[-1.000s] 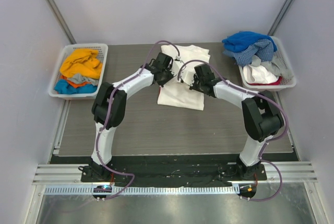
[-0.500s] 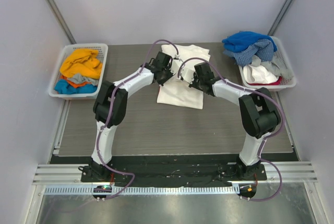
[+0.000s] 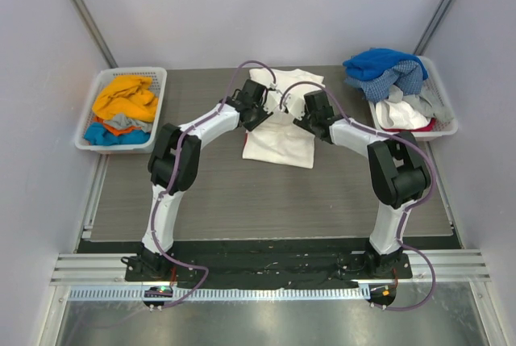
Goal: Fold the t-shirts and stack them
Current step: Fold the folded rectangular tshirt in 1/3 of the way
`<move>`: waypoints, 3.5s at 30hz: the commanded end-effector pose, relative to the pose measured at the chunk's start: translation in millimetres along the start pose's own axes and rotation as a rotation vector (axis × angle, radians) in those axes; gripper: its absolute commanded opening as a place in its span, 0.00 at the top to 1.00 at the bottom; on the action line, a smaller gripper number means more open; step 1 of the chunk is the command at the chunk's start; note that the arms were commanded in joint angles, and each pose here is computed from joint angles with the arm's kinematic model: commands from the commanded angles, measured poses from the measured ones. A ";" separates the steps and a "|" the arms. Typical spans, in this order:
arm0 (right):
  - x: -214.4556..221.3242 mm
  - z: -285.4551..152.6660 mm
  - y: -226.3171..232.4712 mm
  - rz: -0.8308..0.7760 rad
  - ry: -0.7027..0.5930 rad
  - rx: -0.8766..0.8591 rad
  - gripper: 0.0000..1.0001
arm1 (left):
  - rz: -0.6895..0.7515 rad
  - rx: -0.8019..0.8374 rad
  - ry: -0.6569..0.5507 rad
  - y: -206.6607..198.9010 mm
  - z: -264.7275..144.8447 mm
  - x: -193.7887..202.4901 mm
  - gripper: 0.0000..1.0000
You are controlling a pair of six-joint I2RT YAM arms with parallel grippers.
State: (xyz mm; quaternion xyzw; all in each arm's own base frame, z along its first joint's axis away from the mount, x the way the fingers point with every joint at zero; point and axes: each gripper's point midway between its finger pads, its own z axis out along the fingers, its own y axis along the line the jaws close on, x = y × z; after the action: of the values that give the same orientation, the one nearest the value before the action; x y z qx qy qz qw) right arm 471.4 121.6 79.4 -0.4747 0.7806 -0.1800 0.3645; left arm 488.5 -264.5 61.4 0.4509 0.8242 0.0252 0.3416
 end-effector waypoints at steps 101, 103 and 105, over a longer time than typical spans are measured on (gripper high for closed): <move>-5.1 -43.5 36.0 0.174 -0.083 -0.064 0.57 | -0.241 -0.329 -0.229 85.5 -57.7 -63.7 0.32; -8.6 -55.1 42.6 0.164 -0.097 -0.066 0.51 | -0.226 -0.292 -0.224 74.5 -71.9 -52.6 0.29; -8.6 -62.8 50.8 0.153 -0.100 -0.074 0.45 | -0.203 -0.246 -0.198 60.9 -84.4 -36.4 0.28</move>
State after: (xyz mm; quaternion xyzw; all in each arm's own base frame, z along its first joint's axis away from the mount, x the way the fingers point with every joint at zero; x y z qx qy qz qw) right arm 407.6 137.4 59.7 -0.4419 0.8160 -0.1022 0.3583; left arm 522.6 -241.3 128.8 0.3117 0.8299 0.0764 0.4564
